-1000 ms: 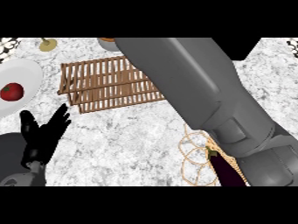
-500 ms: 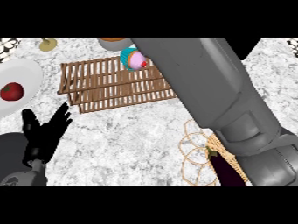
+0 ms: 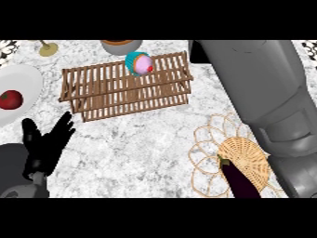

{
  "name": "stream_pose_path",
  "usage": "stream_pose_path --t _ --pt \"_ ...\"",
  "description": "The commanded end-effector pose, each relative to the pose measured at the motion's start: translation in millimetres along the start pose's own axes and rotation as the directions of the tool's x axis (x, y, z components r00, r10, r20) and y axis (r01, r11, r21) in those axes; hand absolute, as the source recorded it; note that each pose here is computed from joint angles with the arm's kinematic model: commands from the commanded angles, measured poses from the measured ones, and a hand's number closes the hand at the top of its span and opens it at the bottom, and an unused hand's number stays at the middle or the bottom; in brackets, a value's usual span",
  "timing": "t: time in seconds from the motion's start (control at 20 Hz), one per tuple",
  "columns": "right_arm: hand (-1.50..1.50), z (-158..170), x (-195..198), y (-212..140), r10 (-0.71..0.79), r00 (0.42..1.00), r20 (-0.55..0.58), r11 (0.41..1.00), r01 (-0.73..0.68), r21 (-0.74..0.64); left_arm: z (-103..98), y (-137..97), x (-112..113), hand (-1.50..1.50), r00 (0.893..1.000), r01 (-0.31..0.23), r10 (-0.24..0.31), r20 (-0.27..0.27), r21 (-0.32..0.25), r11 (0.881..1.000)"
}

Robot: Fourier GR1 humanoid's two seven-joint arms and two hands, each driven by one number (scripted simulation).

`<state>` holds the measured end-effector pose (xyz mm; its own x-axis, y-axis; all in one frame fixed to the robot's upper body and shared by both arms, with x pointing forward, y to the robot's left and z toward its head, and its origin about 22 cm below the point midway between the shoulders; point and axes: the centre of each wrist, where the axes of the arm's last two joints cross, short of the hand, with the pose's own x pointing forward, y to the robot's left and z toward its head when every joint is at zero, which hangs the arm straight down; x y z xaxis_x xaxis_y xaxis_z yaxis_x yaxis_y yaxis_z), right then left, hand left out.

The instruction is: Pick the cupcake from the placemat and place it in the tiered shelf

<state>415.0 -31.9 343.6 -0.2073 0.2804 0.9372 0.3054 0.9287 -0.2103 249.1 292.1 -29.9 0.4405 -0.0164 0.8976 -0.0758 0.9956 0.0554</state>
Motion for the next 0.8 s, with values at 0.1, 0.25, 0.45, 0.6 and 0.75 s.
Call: stream_pose_path --t 0.1,0.25,0.45,0.6,0.75 --pt "-1.5 -19.1 -9.8 -45.9 -0.043 0.999 -0.019 0.976 0.038 -0.217 5.4 5.2 -14.0 0.0 1.0 -0.022 0.022 0.001 0.008 1.0" --pt "-1.5 -26.6 -0.5 -89.0 -0.13 0.99 -0.049 0.962 0.114 -0.247 1.8 -4.1 -3.6 0.0 1.0 -0.02 0.02 -0.008 0.01 1.0" --pt "-1.5 -19.8 -28.0 -120.5 -0.151 0.986 -0.068 0.957 0.129 -0.258 0.2 12.1 4.7 0.0 0.999 -0.033 0.033 -0.009 0.012 0.999" --pt "-1.5 -9.1 -36.5 -156.4 -0.132 0.989 -0.069 0.97 0.115 -0.214 12.7 20.0 -13.4 0.0 1.0 -0.026 0.026 -0.001 0.032 0.999" --pt "-1.5 -9.7 -34.1 -193.5 -0.13 0.989 -0.064 0.976 0.116 -0.184 5.4 23.8 -8.2 0.0 1.0 -0.02 0.02 -0.001 0.017 1.0"
